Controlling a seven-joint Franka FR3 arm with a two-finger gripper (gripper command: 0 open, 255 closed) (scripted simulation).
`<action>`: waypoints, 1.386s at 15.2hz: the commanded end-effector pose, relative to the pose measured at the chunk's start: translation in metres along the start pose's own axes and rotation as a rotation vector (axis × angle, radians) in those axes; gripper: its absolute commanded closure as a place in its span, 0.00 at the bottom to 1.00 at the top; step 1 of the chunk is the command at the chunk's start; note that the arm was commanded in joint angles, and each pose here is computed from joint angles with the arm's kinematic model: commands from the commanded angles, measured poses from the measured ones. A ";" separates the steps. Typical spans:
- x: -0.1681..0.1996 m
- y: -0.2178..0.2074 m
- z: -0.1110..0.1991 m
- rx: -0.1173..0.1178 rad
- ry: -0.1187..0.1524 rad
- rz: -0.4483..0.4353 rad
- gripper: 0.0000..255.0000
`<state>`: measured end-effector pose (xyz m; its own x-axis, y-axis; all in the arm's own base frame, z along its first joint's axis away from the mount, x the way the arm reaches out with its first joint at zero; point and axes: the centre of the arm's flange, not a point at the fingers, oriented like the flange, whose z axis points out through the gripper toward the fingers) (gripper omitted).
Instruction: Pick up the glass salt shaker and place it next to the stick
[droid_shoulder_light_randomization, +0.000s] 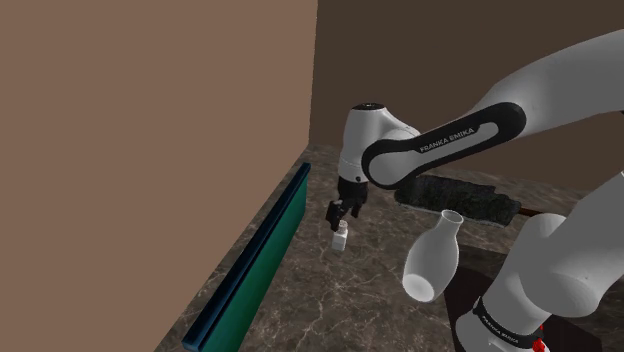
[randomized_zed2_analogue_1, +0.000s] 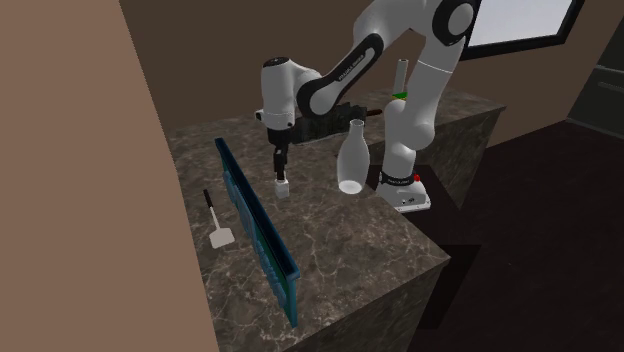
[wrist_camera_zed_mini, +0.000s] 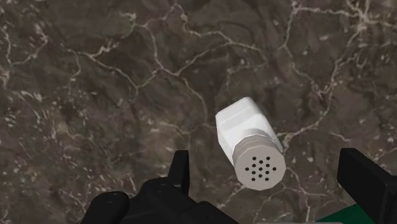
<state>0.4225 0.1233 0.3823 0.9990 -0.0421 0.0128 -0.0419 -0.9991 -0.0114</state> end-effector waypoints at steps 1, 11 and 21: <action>-0.001 0.000 0.010 0.000 0.001 0.000 0.00; -0.001 0.000 0.013 0.000 0.001 0.000 1.00; -0.001 0.000 0.003 0.000 0.001 0.000 1.00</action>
<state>0.4211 0.1236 0.3757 0.9990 -0.0419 0.0135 -0.0418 -0.9991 -0.0115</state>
